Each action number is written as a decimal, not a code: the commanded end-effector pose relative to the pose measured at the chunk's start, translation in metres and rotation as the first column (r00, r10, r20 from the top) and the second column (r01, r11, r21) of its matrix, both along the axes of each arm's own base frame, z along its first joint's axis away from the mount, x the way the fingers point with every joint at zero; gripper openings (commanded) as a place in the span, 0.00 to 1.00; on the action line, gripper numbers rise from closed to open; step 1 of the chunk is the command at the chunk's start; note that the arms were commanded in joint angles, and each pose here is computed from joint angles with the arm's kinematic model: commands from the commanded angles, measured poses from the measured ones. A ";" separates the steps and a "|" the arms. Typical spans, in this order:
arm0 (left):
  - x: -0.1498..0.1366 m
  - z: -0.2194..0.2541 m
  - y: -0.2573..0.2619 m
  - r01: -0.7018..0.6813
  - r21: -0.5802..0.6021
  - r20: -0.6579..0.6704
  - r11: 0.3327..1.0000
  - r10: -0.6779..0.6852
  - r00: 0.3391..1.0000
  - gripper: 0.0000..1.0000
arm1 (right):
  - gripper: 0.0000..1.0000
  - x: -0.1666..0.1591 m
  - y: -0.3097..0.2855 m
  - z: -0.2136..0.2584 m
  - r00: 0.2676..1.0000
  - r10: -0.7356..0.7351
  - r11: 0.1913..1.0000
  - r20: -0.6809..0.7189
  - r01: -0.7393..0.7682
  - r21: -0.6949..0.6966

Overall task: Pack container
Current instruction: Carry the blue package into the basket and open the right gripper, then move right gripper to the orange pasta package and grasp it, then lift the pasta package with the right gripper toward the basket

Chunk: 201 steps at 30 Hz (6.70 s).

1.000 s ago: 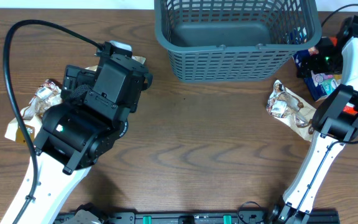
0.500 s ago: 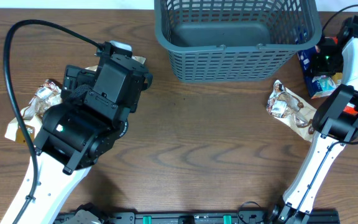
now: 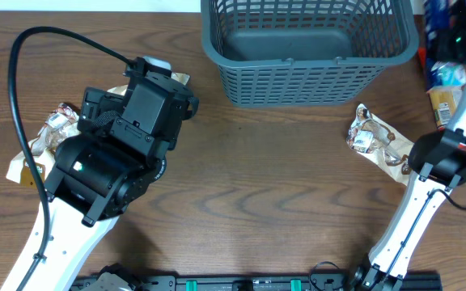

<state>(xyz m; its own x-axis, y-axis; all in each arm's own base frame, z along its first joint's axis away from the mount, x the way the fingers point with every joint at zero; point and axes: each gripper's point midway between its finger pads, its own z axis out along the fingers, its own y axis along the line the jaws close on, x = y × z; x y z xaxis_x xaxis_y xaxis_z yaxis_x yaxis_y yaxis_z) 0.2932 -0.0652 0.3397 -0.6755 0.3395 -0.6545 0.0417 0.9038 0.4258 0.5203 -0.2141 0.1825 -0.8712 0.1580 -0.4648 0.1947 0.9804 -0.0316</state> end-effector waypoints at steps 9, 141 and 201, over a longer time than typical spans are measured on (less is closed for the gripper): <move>0.001 0.005 0.005 -0.013 0.019 0.012 1.000 0.013 1.000 0.99 | 0.02 -0.069 0.050 0.258 0.862 0.039 0.987 0.506 0.047 -0.155; -0.011 -0.004 0.011 -0.011 0.058 -0.055 0.998 0.014 0.998 0.98 | 0.99 -0.090 -0.029 0.083 0.997 0.014 0.981 -0.082 -0.029 -0.192; -0.012 -0.006 0.013 -0.010 0.066 -0.067 0.998 0.015 0.998 0.99 | 0.34 -0.053 -0.073 -0.188 0.926 0.080 0.997 -0.369 -0.074 0.031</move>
<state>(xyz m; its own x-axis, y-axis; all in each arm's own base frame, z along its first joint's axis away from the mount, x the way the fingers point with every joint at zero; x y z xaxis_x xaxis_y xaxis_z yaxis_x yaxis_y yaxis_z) 0.2794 -0.0555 0.3286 -0.7253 0.3724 -0.5790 0.0752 0.8789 0.4711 0.4692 -0.2971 0.0117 -0.9905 0.0472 -0.1293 0.0620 0.9917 -0.1126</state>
